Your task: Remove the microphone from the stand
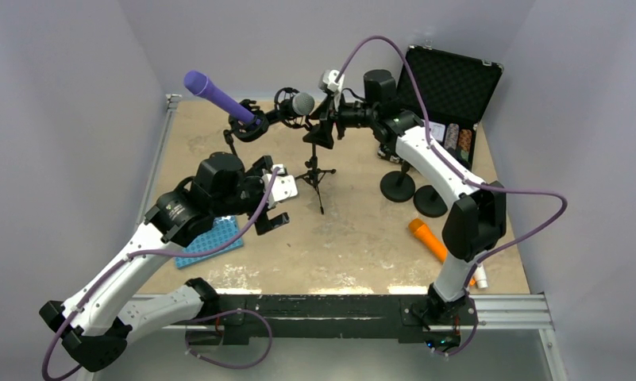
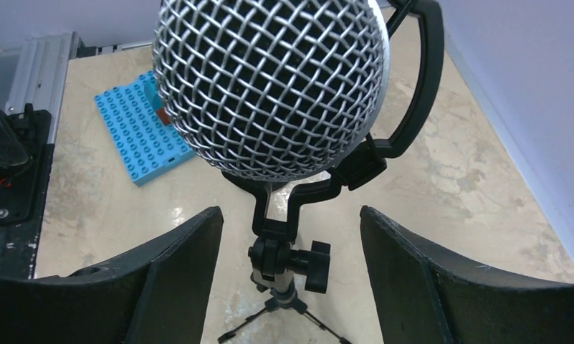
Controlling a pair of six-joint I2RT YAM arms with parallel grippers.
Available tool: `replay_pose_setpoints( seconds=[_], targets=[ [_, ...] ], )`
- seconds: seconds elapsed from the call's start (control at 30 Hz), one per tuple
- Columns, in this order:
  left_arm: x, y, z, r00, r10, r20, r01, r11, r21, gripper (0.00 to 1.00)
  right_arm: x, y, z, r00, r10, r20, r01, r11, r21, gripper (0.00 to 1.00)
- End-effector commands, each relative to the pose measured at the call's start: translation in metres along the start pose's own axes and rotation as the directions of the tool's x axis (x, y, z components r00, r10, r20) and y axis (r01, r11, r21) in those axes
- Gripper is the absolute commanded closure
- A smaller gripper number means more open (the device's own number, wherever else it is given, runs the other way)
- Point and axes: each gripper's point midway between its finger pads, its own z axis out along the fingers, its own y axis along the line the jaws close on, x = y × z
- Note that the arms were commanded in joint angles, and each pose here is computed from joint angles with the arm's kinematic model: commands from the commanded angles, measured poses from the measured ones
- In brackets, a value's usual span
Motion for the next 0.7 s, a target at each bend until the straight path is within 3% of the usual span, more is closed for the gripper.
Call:
replay_pose_setpoints(
  seconds=[0.0,0.57,0.67],
  targets=[
    [-0.012,0.008,-0.007,0.999,0.015,0.032,-0.014,1.0,-0.027,0.0,-0.002,-0.005,0.005,1.0,0.018,0.02,-0.018,0.999,0.033,0.27],
    [-0.014,0.011,0.0,0.999,0.015,0.038,-0.014,1.0,-0.028,0.0,0.009,-0.017,0.008,0.999,0.054,-0.004,-0.054,0.994,0.09,0.48],
    [-0.013,0.01,0.001,0.999,0.014,0.038,-0.013,1.0,-0.026,0.0,0.011,-0.016,0.007,0.998,0.057,-0.011,-0.055,0.994,0.09,0.61]
  ],
)
